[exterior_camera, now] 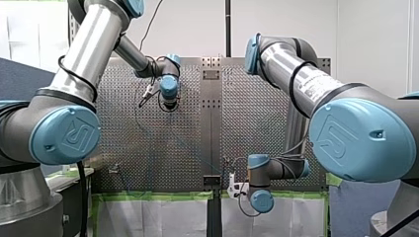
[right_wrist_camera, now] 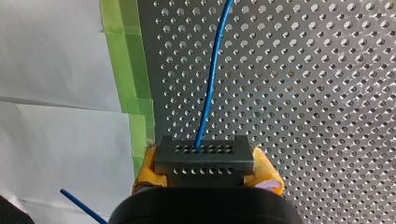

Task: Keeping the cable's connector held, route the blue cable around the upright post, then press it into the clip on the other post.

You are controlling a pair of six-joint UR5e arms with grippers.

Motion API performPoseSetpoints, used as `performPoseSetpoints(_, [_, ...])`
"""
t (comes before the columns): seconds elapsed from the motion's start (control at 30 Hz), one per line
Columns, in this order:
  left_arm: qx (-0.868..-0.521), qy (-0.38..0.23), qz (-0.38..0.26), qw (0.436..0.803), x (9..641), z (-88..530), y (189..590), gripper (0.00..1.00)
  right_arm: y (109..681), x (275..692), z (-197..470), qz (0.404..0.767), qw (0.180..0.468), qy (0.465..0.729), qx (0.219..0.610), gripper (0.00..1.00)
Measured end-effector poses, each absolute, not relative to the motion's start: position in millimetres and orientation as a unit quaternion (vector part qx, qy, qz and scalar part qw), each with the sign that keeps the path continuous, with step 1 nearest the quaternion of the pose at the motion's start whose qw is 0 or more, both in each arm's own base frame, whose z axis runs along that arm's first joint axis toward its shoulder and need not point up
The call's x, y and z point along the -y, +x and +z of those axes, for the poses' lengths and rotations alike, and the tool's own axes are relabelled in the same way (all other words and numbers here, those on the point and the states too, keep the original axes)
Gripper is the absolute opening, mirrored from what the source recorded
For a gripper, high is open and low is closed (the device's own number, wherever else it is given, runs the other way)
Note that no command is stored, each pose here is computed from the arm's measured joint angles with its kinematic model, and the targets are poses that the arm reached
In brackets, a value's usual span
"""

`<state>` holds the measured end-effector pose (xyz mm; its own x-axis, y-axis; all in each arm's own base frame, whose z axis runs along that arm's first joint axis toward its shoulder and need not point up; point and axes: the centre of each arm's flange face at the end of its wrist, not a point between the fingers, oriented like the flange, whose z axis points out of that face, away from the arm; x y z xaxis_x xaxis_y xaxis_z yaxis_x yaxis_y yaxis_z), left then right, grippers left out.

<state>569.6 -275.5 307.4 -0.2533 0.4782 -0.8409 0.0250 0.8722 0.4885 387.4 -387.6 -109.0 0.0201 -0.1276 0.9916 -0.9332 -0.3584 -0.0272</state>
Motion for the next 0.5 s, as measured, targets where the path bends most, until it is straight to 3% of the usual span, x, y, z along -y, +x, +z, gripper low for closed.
performPoseSetpoints(0.5, [-0.772, 0.196, 0.251, 0.549, 283, 272, 570, 1.0, 387, 387, -110, 0.551, 0.365, 0.613, 0.433, 0.0])
